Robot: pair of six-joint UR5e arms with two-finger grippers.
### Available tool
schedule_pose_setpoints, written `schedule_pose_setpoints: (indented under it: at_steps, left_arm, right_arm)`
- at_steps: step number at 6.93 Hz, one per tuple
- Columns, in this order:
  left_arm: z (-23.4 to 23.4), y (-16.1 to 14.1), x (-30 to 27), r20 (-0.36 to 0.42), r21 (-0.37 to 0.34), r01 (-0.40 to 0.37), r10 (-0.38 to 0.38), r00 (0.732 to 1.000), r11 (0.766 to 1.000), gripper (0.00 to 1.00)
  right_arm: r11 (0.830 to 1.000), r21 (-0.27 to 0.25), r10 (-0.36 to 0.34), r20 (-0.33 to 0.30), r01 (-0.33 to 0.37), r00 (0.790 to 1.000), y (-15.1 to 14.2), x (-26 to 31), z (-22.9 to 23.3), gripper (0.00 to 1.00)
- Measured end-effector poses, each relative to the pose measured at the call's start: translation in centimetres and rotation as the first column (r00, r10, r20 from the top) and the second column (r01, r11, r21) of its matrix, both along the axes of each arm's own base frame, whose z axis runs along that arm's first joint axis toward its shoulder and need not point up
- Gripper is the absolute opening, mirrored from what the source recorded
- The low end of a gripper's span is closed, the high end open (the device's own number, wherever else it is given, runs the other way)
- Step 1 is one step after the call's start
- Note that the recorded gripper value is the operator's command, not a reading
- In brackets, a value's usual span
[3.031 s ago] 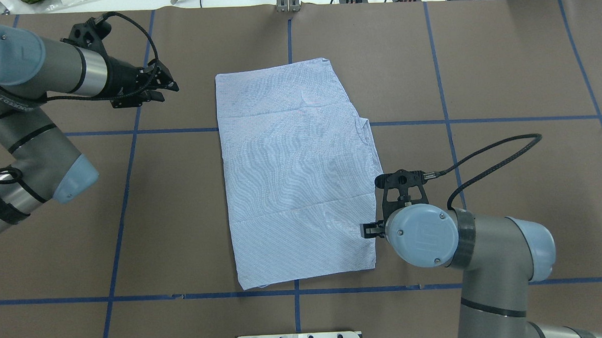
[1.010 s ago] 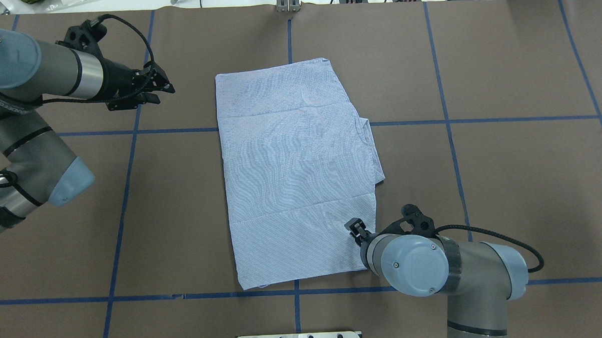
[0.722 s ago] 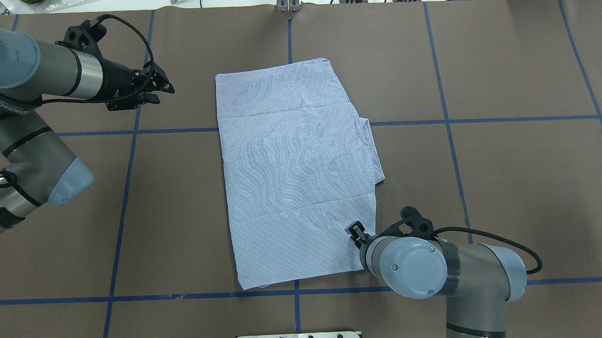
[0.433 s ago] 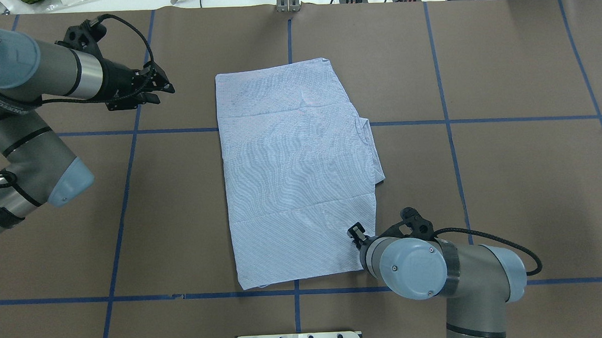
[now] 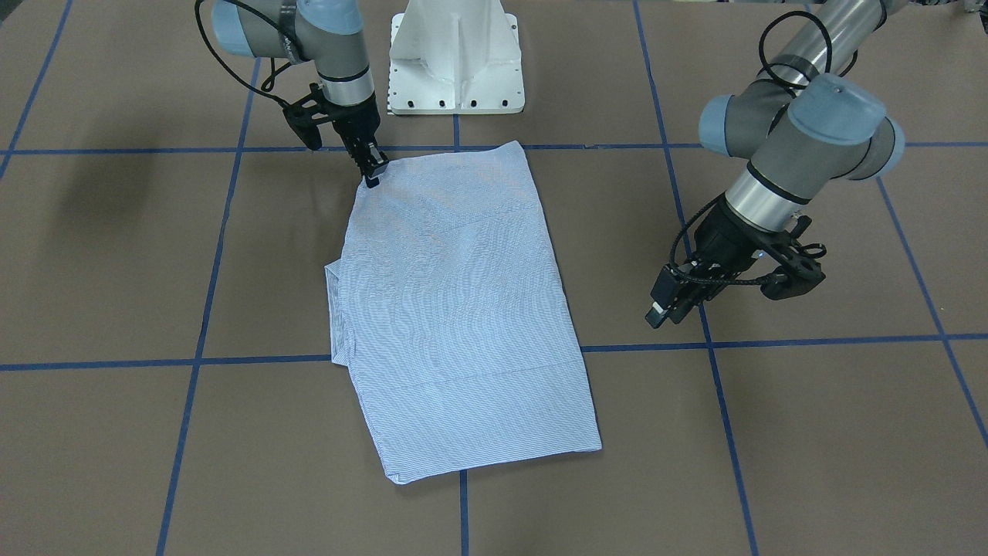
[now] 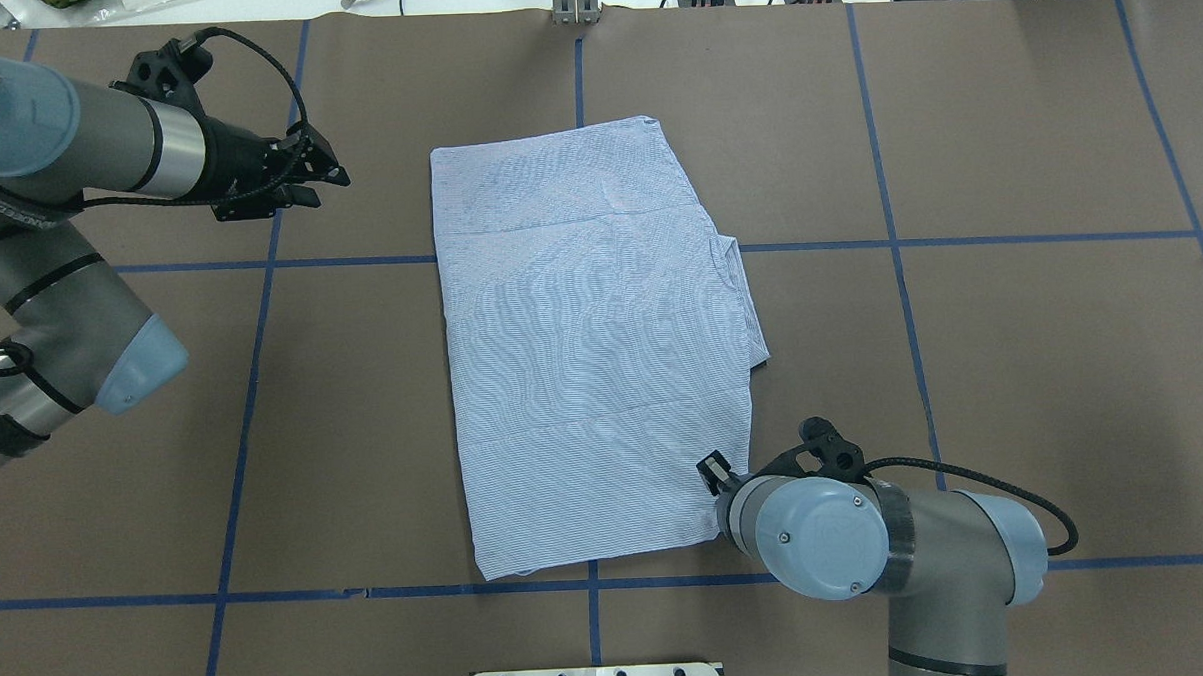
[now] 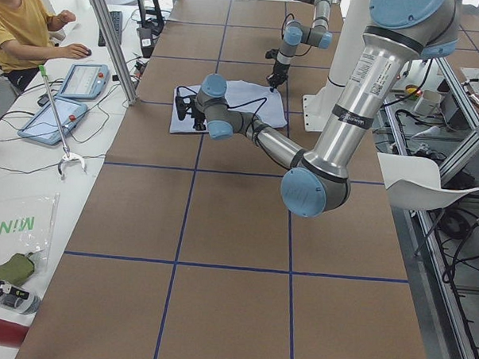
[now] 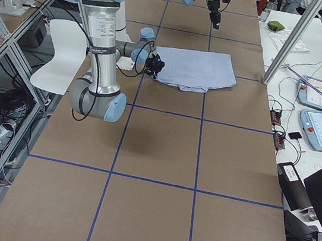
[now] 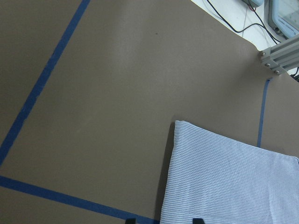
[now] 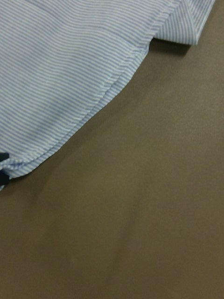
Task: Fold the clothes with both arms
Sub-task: 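Lower the left gripper to the other near corner of the shirt and grasp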
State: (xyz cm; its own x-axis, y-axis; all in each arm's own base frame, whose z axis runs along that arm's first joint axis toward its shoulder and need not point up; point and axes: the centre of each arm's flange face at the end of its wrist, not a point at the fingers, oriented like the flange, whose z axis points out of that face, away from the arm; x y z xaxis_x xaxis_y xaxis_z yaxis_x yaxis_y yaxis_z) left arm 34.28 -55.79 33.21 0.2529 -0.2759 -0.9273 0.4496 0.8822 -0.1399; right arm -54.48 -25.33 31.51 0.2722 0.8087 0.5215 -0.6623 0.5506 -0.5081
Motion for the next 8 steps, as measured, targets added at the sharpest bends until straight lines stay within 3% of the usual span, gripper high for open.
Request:
schedule_pose_setpoints:
  at_steps: [2, 4, 6, 8]
  left_arm:
    - [-0.3, 0.1, -0.1, -0.006, -0.001, 0.003, -0.003, 1.000, 1.000, 0.50]
    - [-0.9, 1.8, 0.6, -0.051, -0.065, 0.022, -0.025, 0.998, 0.998, 0.50]
    - [-2.7, 9.4, 5.1, -0.125, -0.146, 0.017, -0.035, 0.991, 0.989, 0.50]
    - [-3.9, 17.7, 9.2, -0.146, -0.249, -0.028, -0.009, 0.989, 0.968, 0.50]
  right_arm:
    - [1.000, 0.000, -0.001, 0.020, 0.001, 1.000, 0.1, 0.5, -0.9, 0.00]
    - [1.000, -0.001, 0.002, 0.045, -0.002, 0.999, 0.2, 2.1, -2.0, 0.00]
    - [1.000, -0.009, 0.002, 0.044, -0.002, 0.999, 0.6, 2.7, -1.7, 0.00]
    - [1.000, -0.021, -0.001, 0.042, 0.002, 0.999, 1.6, 2.5, -1.4, 0.00]
